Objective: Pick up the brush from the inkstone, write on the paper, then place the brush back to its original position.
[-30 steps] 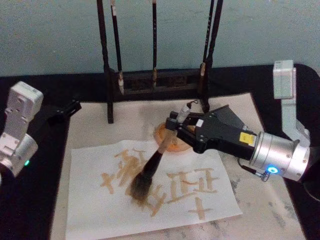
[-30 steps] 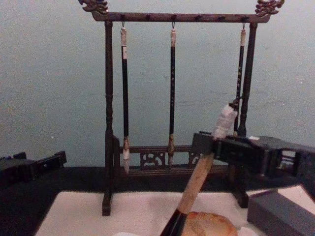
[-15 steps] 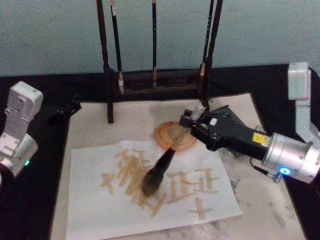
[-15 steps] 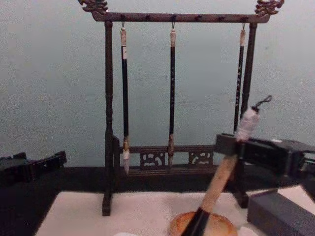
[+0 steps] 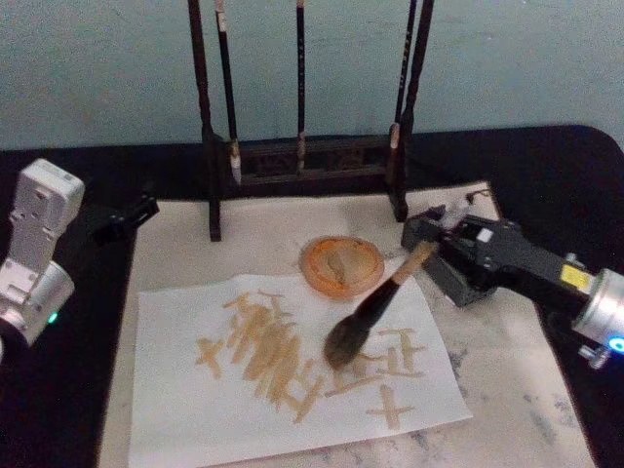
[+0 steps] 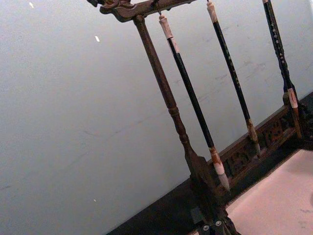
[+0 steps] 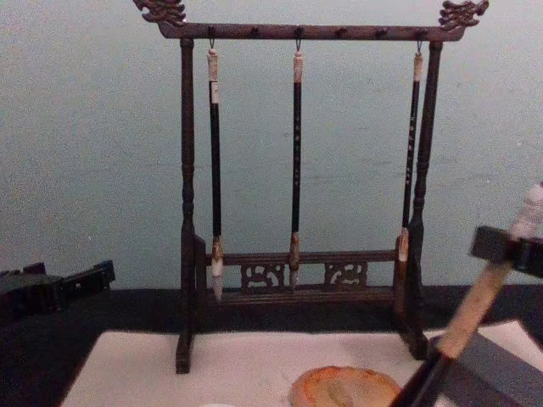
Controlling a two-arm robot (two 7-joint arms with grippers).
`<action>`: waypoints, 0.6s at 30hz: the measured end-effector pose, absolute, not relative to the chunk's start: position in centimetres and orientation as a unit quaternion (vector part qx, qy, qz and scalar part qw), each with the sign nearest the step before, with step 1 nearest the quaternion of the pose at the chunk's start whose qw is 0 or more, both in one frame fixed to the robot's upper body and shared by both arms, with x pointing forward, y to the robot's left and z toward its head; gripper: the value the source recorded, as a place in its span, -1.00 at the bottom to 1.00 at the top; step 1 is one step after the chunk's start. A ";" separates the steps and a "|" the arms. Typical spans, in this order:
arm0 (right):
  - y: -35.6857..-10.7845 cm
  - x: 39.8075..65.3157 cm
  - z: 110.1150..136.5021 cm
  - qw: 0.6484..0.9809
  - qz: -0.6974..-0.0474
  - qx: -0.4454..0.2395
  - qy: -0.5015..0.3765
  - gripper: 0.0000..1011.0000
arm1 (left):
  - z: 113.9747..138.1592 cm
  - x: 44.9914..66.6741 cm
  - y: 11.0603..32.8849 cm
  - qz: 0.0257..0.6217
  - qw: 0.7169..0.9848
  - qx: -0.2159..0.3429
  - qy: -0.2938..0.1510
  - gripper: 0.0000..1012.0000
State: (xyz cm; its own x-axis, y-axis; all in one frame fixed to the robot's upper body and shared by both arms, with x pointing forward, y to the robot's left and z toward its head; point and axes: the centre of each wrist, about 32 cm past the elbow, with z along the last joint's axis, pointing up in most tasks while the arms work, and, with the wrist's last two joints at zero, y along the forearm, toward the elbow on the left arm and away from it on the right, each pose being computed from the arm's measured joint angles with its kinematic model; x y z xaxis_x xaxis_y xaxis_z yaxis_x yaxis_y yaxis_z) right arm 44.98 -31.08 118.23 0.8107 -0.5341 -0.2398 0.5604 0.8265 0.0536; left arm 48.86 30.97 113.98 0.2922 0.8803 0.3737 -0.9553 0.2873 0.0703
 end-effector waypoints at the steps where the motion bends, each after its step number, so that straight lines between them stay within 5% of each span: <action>1: -31.6 44.8 118.1 0.947 -0.294 0.063 0.108 -0.68 | 114.0 48.9 31.0 0.580 0.791 0.141 -0.132 0.98; 18: -34.2 43.3 118.6 0.937 -0.324 0.087 0.098 -0.68 | 114.0 48.9 31.0 0.580 0.791 0.141 -0.132 0.98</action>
